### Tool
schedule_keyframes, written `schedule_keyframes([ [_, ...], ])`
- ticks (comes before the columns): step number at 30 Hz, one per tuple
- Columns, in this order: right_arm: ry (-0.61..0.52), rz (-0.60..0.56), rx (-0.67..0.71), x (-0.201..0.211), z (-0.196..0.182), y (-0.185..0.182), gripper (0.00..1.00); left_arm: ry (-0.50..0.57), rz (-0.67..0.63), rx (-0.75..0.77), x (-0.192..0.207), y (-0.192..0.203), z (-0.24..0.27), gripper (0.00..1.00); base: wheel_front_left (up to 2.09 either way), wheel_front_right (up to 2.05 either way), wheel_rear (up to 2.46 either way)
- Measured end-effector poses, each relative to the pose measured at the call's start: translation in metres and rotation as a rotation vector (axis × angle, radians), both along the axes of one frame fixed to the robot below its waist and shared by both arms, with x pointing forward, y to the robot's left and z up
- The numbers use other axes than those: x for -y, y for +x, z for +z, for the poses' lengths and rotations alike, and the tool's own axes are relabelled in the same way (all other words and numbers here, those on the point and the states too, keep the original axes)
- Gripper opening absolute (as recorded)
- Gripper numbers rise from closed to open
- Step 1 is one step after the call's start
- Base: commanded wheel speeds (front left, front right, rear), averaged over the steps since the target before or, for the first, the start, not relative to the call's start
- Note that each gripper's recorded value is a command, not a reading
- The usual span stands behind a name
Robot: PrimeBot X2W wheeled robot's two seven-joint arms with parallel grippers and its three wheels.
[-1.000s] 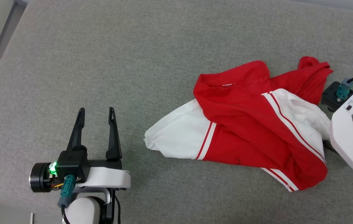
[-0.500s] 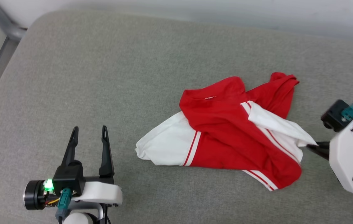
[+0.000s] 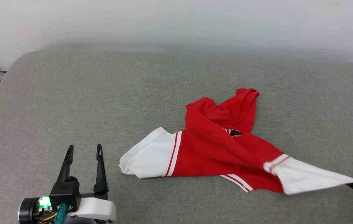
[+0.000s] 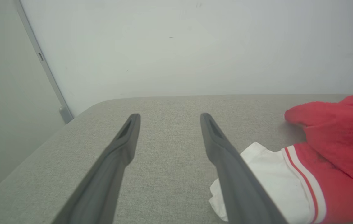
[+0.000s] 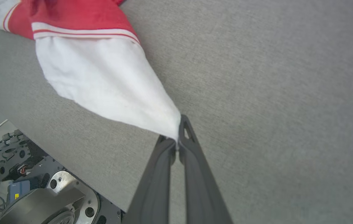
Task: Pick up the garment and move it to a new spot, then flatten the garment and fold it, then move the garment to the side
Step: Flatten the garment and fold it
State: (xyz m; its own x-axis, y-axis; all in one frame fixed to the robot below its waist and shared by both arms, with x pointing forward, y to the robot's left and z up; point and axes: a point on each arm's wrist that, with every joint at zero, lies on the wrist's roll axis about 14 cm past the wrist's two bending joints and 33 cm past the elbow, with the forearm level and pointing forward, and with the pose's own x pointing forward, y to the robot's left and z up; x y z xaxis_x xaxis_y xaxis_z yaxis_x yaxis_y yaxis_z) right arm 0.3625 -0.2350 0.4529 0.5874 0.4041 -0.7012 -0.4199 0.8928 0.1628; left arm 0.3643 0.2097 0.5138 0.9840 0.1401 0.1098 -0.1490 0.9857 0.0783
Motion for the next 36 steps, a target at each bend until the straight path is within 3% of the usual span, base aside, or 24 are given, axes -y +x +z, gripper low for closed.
schedule_keyframes([
  [13, -0.046, -0.442, -0.109, 0.113, -0.048, -0.036, 0.0, 0.005, -0.012, -0.014, 0.002, 0.001, -0.004, 1.0, 0.0, 0.0, 0.0],
  [19, -0.118, -0.556, -0.204, 0.143, -0.08, -0.071, 0.0, 0.005, -0.002, -0.017, -0.001, 0.0, -0.005, 1.0, 0.0, 0.0, 0.0],
  [23, -0.115, -0.579, -0.211, 0.14, -0.092, -0.079, 0.0, 0.005, 0.002, -0.018, -0.002, -0.001, -0.005, 1.0, 0.0, 0.0, 0.0],
  [24, -0.111, -0.585, -0.191, 0.14, -0.091, -0.077, 0.2, 0.005, 0.003, -0.018, -0.002, -0.001, -0.005, 1.0, 0.0, 0.0, 0.0],
  [25, -0.108, -0.585, -0.171, 0.139, -0.091, -0.075, 0.66, 0.005, 0.003, -0.017, -0.002, 0.0, -0.005, 1.0, 0.0, 0.0, 0.0],
  [26, -0.112, -0.582, -0.139, 0.139, -0.088, -0.071, 1.0, 0.006, 0.001, -0.017, -0.001, 0.0, -0.005, 1.0, 0.0, 0.0, 0.0],
  [36, -0.209, -0.581, 0.343, 0.18, 0.002, -0.009, 1.0, 0.019, -0.024, 0.003, 0.004, 0.002, 0.001, 1.0, 0.0, 0.0, 0.0],
])
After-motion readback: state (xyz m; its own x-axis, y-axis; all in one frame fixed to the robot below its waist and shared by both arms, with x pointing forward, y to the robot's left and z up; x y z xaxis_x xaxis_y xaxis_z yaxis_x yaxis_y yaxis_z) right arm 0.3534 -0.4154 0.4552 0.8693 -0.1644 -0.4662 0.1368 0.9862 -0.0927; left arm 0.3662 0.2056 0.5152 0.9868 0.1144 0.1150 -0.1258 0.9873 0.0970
